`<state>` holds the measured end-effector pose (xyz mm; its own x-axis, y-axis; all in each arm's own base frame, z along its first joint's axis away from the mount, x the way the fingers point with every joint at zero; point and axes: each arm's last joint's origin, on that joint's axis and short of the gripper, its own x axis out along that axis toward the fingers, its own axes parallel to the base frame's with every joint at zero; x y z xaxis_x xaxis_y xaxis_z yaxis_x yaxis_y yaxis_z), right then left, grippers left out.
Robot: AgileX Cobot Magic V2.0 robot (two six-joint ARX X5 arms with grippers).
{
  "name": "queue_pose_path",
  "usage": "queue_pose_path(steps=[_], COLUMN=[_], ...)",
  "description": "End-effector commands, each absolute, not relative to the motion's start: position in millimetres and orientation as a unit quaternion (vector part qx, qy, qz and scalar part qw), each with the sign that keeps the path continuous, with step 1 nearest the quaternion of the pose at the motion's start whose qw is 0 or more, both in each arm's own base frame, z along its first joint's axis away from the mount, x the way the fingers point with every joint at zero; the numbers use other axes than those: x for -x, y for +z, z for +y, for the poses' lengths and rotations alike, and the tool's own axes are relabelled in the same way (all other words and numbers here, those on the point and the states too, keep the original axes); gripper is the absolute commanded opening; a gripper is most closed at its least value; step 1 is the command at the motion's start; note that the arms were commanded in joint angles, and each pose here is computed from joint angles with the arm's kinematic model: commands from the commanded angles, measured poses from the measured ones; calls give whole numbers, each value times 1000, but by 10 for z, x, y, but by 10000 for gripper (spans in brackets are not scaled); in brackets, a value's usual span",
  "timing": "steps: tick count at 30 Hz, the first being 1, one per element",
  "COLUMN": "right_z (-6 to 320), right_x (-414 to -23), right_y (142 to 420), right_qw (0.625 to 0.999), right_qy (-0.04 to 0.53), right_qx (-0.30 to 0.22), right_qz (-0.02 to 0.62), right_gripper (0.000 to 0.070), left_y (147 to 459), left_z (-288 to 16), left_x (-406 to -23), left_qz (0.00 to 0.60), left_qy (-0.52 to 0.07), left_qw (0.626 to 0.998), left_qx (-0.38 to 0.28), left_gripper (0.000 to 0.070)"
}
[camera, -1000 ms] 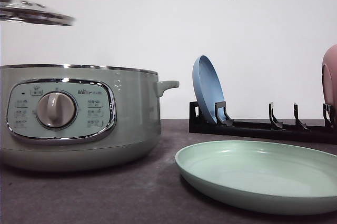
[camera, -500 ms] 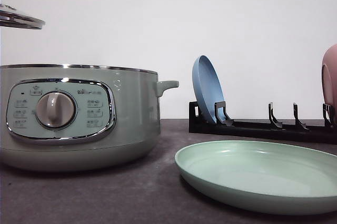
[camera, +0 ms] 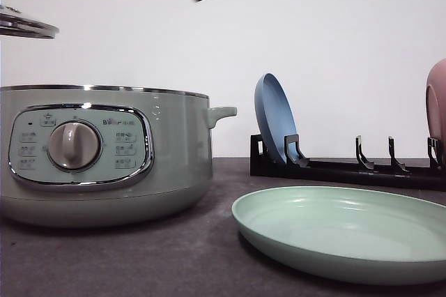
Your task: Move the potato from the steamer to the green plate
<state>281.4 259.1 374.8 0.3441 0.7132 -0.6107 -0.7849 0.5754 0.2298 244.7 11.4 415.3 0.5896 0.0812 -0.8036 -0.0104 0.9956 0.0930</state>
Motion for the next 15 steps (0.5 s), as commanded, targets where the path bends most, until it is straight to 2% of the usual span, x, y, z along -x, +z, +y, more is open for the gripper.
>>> queue_pose_path(steps=[1, 8, 15], right_z=[2771, 3220, 3445], right_x=[-2900, -3129, -3220], right_y=[3705, 3359, 2935], right_qw=[813, 800, 793], right_qy=[467, 472, 452], right_qx=[58, 72, 97], right_qz=[342, 364, 397], right_gripper=[427, 427, 428], left_y=[4308, 4307, 4308], left_z=[125, 131, 131], left_x=[-2418, -2417, -2417], left_qz=[414, 414, 414], left_qy=[34, 36, 36], left_qw=[909, 909, 909], left_qx=[-35, -33, -33], left_gripper=[1, 1, 1])
